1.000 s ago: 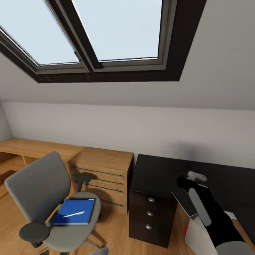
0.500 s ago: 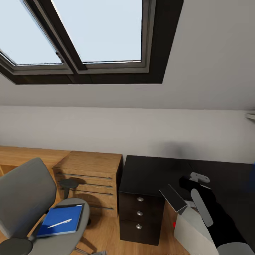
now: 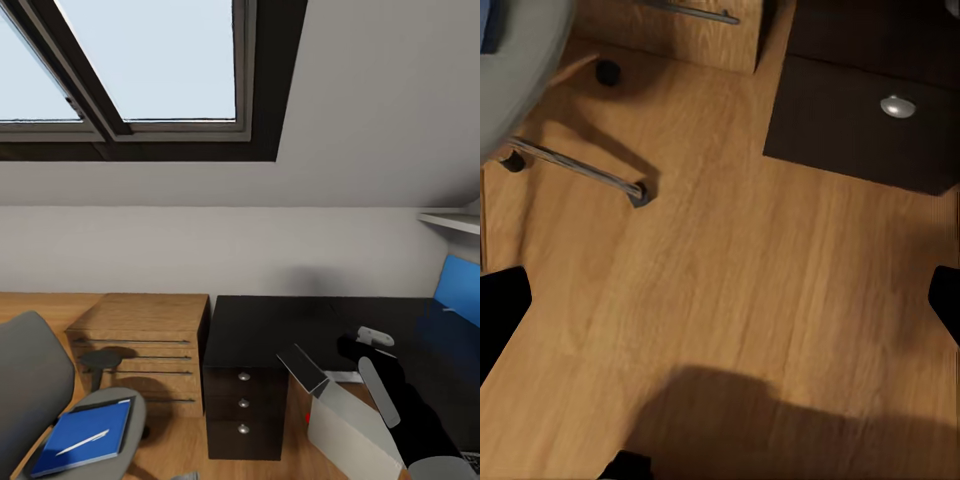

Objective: In the bedroom, organize the workspace by keeping the computer under the desk, ensuring the monitor is on the desk, placing the keyboard on the desk next to the monitor, placing the mouse on the desk next to the keyboard, moving the folder from the swivel chair onto the desk next to the mouse, stacking the notebook on top of the folder with the pen on top of the notebook, and positioning the swivel chair next to the desk.

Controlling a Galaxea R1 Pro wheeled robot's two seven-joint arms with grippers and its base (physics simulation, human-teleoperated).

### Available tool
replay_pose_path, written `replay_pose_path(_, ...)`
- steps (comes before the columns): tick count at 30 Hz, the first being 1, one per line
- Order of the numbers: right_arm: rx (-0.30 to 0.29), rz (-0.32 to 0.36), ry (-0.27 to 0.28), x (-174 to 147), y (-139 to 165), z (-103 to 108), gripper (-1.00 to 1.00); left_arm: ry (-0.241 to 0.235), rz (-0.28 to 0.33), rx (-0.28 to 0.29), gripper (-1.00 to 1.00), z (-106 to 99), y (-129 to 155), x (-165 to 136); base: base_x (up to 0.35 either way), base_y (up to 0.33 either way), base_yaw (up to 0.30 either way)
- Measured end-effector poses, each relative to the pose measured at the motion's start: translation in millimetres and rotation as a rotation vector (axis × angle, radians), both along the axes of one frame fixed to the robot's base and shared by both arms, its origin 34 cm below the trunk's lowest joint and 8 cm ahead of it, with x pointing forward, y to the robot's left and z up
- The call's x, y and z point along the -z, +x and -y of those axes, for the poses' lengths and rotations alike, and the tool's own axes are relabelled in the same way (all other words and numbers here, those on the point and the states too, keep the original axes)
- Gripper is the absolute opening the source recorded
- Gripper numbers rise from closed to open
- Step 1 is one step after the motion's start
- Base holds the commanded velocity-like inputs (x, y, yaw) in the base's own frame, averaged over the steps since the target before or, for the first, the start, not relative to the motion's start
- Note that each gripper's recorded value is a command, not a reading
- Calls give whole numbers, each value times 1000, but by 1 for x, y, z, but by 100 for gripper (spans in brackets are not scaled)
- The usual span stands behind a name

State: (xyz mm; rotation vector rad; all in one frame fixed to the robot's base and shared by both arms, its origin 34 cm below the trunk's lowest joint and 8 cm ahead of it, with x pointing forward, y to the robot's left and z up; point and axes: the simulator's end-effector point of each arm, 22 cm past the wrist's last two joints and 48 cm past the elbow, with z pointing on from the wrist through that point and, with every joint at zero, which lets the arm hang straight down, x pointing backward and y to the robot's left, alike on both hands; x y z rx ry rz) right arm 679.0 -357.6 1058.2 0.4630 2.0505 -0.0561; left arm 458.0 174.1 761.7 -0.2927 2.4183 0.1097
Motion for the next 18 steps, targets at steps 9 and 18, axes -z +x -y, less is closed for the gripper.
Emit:
replay_pose_path(9, 7, -1, -11, 3, -1, 2, -100, 0, 9, 0, 100, 0, 2, -3, 0, 0, -243)
replay_pose_path(18, 8, 2, -22, 0, -2, 3, -100, 1, 18, 0, 100, 0, 4, -6, 0, 0, -243)
